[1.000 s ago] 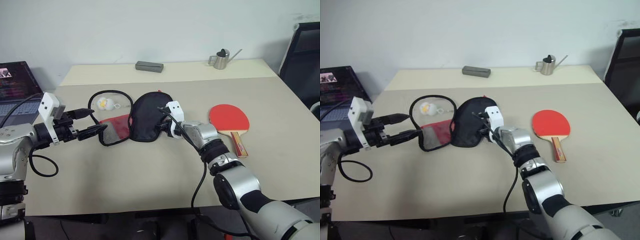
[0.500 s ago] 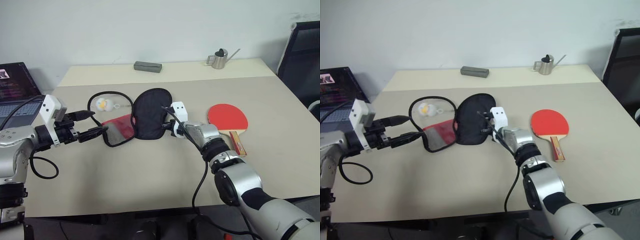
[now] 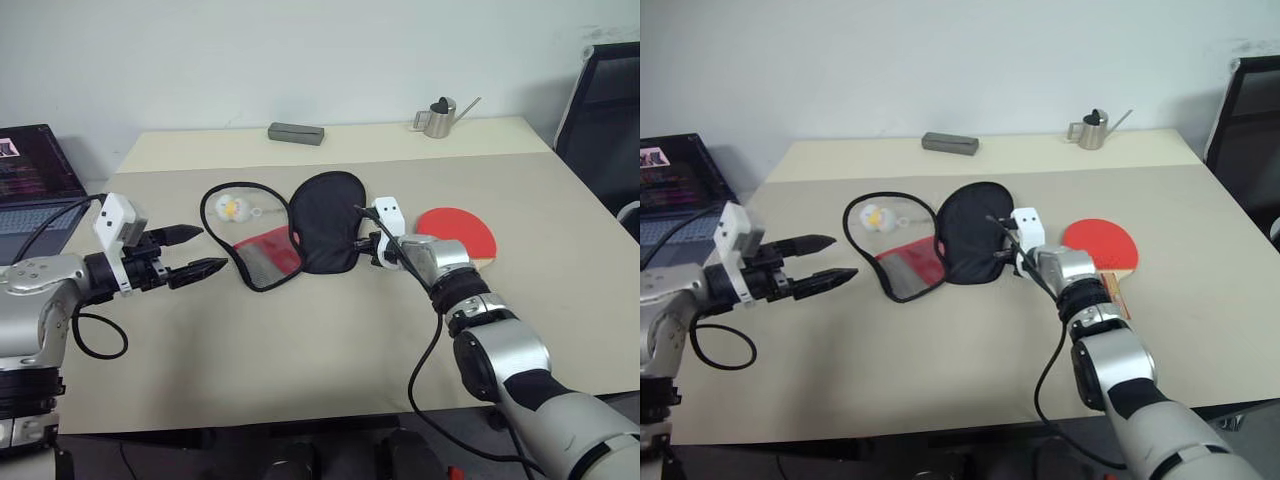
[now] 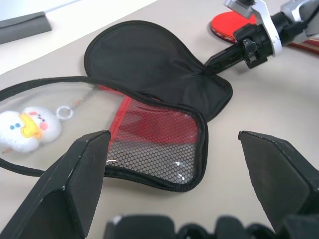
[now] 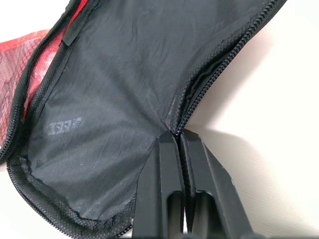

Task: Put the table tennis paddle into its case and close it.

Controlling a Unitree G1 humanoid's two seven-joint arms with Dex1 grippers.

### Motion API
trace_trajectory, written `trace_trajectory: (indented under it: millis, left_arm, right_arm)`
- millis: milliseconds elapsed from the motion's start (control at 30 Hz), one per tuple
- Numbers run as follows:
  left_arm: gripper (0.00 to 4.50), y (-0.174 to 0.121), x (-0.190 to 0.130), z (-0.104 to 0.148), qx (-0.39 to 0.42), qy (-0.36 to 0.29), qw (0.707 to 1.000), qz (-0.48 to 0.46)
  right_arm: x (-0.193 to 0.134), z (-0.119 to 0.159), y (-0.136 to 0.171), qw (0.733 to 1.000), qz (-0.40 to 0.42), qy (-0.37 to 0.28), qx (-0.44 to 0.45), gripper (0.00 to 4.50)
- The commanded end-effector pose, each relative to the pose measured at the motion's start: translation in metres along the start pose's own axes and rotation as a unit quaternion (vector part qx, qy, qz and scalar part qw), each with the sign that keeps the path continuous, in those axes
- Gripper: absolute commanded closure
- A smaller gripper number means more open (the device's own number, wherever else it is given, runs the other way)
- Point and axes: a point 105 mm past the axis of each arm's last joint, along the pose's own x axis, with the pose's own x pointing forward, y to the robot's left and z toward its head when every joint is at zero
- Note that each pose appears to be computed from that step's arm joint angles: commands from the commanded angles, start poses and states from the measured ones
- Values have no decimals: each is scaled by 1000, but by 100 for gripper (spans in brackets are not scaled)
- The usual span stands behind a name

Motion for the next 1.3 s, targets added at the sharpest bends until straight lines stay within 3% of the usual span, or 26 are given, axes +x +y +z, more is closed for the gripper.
trace_trajectory:
  millis: [33,667,1000,1133,1300]
  left_arm:
    - [0,-2,1,16,21,-20,1000,-5]
    - [0,-2,5,20,30,-20,999,-10]
    - [0,0,9,21,34,-21,999,-12]
    - [0,0,10,21,34,-22,999,-12]
    - [0,0,10,21,34,-24,999,-12]
  right_arm:
    - [-9,16,-8,1000,-9,-12,-25,449]
    - [-33,15,-48,997,-43,9,-62,449]
    - [-30,10,-43,997,-32,17,-62,449]
    - [-31,13,-47,997,-43,11,-64,359]
    - [-38,27,-58,994,-75,-16,-78,183]
